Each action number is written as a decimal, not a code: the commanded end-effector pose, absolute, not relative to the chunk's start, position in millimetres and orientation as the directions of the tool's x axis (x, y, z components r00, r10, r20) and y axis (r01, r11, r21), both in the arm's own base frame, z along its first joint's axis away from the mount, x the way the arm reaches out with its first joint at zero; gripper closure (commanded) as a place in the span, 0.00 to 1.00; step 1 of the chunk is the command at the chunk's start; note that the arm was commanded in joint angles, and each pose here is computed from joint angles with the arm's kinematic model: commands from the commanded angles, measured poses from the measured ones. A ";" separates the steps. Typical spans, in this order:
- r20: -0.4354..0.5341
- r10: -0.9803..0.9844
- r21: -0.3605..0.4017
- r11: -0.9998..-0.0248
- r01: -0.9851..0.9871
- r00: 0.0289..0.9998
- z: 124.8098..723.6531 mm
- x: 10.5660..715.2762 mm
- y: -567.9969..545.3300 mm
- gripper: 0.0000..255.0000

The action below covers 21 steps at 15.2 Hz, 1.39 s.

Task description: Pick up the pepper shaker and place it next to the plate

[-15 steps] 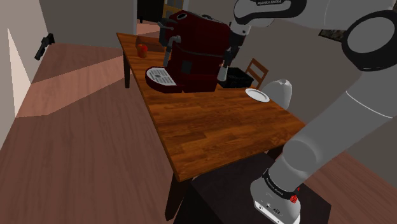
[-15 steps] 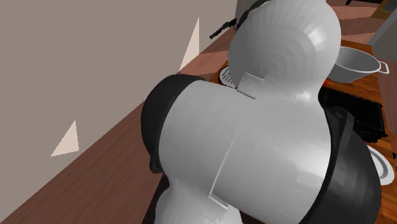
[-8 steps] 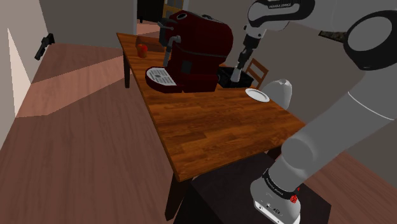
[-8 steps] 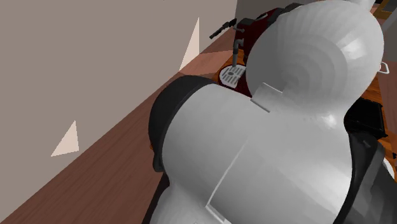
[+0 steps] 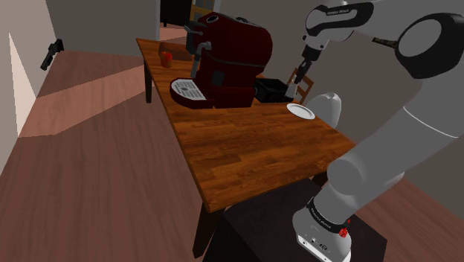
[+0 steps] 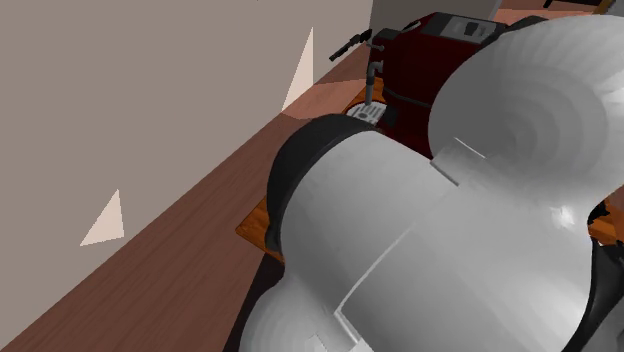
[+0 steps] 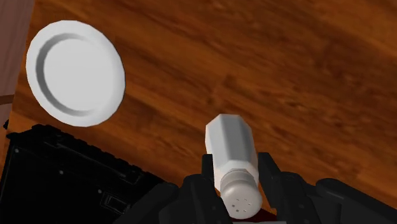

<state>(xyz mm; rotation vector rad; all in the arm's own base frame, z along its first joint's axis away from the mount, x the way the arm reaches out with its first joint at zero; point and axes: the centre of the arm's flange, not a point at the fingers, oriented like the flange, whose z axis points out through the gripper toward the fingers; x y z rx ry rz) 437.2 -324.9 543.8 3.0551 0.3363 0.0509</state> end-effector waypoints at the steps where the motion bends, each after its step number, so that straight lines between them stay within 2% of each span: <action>1: 0.025 0.220 0.071 -0.973 0.218 0.975 545.2 427.0 -349.5 1.00; 5: 0.025 0.220 0.071 -0.973 0.218 0.975 545.4 403.3 -400.9 1.00; 21: 0.025 0.220 0.071 -0.973 0.218 0.975 460.9 403.3 -400.9 1.00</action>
